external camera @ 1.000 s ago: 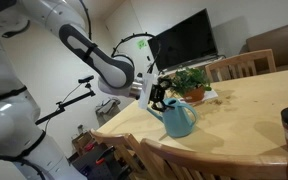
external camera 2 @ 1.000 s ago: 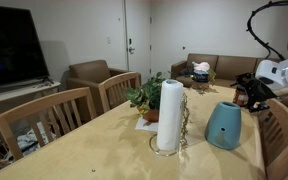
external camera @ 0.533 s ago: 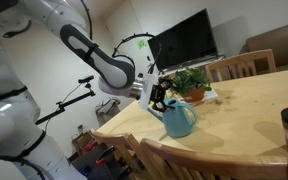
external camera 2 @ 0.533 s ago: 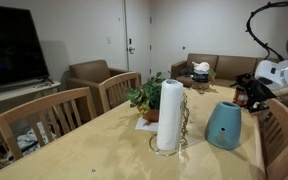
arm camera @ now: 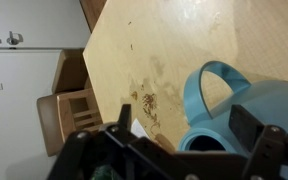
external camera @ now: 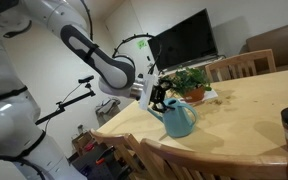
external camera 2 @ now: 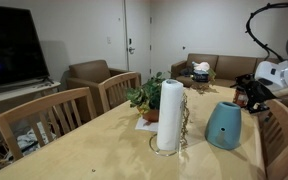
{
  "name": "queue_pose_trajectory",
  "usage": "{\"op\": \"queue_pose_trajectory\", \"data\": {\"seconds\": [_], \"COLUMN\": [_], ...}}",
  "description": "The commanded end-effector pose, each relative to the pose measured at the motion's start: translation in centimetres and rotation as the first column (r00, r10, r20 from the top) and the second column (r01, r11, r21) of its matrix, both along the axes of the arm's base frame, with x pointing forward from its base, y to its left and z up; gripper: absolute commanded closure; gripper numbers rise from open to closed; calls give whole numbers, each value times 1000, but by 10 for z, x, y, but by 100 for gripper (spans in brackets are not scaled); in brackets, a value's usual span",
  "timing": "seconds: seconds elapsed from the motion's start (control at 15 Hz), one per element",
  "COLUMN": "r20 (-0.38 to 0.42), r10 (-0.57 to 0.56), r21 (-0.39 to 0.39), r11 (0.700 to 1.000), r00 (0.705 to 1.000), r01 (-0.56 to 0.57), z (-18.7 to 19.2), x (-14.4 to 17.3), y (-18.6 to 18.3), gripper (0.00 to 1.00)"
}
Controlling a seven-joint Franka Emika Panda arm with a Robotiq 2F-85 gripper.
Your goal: Use the watering can to water the plant
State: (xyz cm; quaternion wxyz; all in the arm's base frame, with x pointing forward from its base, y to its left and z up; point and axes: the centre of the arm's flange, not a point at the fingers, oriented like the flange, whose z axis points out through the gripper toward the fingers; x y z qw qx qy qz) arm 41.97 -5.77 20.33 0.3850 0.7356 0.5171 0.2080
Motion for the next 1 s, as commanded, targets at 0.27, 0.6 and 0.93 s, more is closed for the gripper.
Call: {"op": "queue_pose_trajectory", "data": {"seconds": [0.27,0.6,0.93], "r20": [-35,-5,4], "r10": [-3,79,139], "r21": [15,49,72], "r11": [1000,996,988], "r00": [999,997,990], "r01": [3,-79,-139], "z": [-16,-16,-4], "x": [2,20,42], "y": [-18,-14,9], "gripper": [0,0,0]}}
